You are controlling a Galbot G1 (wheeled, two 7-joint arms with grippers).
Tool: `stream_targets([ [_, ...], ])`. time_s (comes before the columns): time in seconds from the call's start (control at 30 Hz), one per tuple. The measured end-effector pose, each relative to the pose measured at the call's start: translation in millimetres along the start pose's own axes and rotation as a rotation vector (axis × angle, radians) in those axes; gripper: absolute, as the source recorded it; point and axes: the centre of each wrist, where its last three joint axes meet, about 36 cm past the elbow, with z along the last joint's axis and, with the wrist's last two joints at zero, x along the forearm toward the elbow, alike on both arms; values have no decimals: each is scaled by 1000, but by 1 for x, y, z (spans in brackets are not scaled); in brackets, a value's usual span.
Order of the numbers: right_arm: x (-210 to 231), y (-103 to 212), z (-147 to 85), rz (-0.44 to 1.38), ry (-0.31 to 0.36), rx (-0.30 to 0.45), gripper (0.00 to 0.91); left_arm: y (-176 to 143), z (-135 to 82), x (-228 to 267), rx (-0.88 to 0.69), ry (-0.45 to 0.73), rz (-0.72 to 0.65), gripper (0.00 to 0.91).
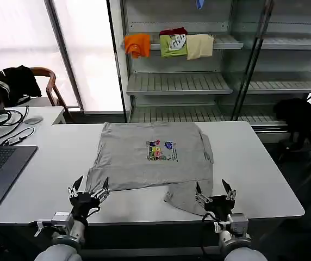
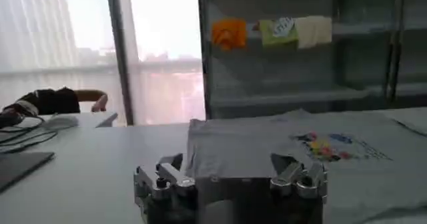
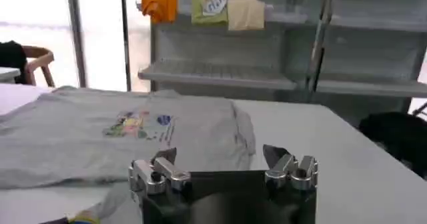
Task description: Fold and organize the clothes.
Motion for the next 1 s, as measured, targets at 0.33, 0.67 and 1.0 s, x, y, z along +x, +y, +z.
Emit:
stream_targets([
  [0.33,8,5,10,24,55,-8,907,15,9,-13,1,61,2,907],
  [0.67,6,12,19,36,88,-9,907,35,16,-27,-24,121,-1,907],
  [1.0,-2,19,27,40,111,-22,907,48,25,-40,-33,160,-10,907],
])
